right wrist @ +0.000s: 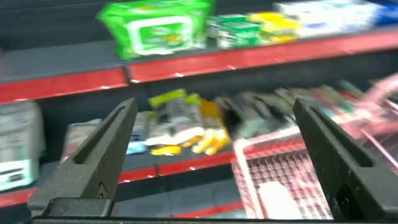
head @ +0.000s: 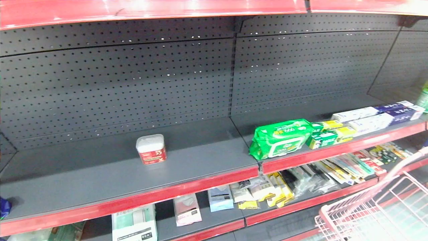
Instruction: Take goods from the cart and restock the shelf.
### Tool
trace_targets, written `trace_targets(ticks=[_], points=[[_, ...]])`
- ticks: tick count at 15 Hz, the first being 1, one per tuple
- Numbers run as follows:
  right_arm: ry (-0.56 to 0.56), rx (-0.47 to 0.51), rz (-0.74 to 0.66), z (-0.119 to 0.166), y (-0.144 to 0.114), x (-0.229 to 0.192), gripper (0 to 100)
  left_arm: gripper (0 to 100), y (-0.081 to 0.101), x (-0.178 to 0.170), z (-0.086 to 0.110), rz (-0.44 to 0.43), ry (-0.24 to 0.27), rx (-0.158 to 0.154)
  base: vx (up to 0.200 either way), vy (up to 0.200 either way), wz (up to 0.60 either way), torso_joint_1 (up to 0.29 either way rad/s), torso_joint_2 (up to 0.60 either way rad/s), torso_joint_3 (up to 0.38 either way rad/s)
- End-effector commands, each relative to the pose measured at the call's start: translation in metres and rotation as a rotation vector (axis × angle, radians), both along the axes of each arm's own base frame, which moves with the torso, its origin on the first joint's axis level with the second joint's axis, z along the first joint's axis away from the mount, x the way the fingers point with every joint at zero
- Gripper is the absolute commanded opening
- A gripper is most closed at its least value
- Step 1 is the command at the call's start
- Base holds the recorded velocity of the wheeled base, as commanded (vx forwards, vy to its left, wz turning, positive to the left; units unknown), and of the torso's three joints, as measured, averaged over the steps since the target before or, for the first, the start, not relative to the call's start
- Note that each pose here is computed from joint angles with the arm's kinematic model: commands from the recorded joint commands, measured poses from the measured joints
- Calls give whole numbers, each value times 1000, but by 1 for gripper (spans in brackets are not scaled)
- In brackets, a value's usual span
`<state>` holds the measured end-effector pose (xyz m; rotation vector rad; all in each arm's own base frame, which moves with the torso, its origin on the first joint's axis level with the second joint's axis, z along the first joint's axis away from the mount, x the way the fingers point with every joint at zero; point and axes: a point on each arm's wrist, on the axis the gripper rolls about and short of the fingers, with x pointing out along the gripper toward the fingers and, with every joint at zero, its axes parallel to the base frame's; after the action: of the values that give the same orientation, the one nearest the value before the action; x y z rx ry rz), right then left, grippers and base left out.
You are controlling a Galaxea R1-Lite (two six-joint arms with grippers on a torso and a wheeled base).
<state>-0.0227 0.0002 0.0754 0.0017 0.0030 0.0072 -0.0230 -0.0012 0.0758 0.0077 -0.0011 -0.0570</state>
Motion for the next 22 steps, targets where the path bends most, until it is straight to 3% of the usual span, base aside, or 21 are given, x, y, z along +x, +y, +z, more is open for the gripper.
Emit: trace_targets(ticks=[1, 9, 19, 20, 21, 22], points=[[0, 0, 0, 0, 0, 0, 100, 100, 0, 0, 0, 0, 1, 0, 0, 0, -600, 2, 2, 7], [0, 0, 0, 0, 0, 0, 100, 100, 0, 0, 0, 0, 1, 0, 0, 0, -600, 2, 2, 1], [23, -28, -27, 1, 0, 2, 100, 100, 0, 0, 0, 0, 1, -2, 0, 0, 0, 0, 0, 0], [-14, -25, 10, 14, 0, 0, 100, 100, 0, 0, 0, 0, 1, 0, 0, 0, 0, 0, 0, 0], [-12, 110, 95, 105, 1, 19, 100, 100, 0, 0, 0, 0, 1, 0, 0, 0, 0, 0, 0, 0], [-34, 258, 93, 159, 1, 37, 100, 100, 0, 0, 0, 0, 1, 0, 0, 0, 0, 0, 0, 0]])
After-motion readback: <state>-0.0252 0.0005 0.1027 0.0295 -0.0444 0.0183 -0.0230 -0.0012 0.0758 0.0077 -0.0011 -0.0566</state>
